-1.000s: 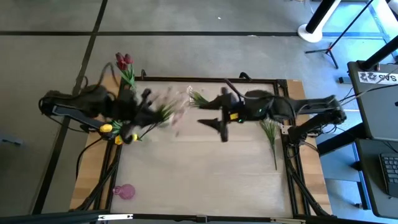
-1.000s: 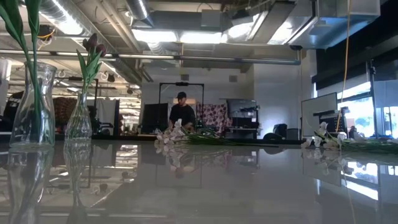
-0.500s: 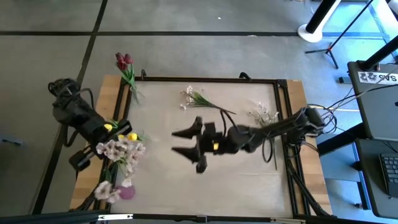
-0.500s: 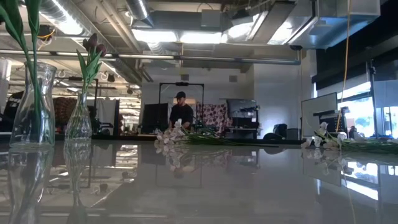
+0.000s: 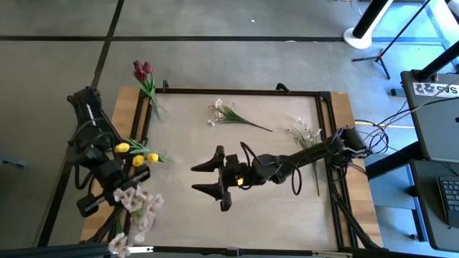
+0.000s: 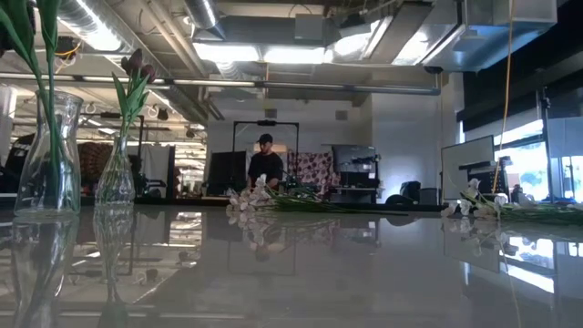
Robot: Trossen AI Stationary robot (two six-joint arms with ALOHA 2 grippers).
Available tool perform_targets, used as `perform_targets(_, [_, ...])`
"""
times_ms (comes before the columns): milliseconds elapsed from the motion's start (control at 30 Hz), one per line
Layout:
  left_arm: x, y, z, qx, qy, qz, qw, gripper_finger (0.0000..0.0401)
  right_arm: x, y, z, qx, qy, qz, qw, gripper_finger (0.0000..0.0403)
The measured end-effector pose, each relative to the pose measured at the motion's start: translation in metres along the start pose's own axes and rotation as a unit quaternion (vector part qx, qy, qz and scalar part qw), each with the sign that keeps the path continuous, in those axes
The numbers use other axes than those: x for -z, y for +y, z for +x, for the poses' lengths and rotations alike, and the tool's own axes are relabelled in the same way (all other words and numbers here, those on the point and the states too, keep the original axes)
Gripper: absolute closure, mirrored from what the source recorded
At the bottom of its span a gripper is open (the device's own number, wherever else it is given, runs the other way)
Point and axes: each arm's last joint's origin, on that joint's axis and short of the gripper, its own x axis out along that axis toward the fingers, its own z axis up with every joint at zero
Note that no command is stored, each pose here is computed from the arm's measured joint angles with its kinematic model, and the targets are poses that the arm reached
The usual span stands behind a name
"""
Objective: Sort flowers into vase by color
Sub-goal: Put the bottom left white flowers into the purple vase
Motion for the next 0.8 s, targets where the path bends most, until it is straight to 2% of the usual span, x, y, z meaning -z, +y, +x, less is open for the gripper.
perform_targets(167, [0.006, -0.009, -0.003, 0.014, -0.021, 0.029, 0.999, 0.0396, -0.002, -0.003, 0.001, 0.003, -0.007, -0.014, 1.0, 0.0155])
perform_targets(300, [0.017, -0.01, -0.005, -0.002, -0.04, 0.061, 0.997, 0.0396, -0.011, -0.005, 0.001, -0.005, -0.051, 0.012, 0.999, 0.0155])
perform_targets(367, [0.022, -0.005, -0.005, -0.043, -0.062, 0.069, 0.995, 0.0396, -0.014, -0.003, 0.0, -0.018, -0.062, 0.021, 0.998, 0.0155])
perform_targets(467, [0.025, 0.005, -0.005, -0.132, -0.095, 0.071, 0.984, 0.0396, -0.013, -0.003, 0.0, -0.021, -0.059, 0.021, 0.998, 0.0155])
perform_targets(567, [0.026, 0.018, 0.0, -0.227, -0.106, 0.085, 0.964, 0.0396, -0.01, -0.003, 0.001, -0.018, -0.045, 0.008, 0.999, 0.0155])
perform_targets(800, [0.029, 0.053, 0.016, -0.376, -0.124, 0.098, 0.913, 0.0396, -0.007, -0.008, 0.002, -0.009, -0.023, -0.041, 0.999, 0.0155])
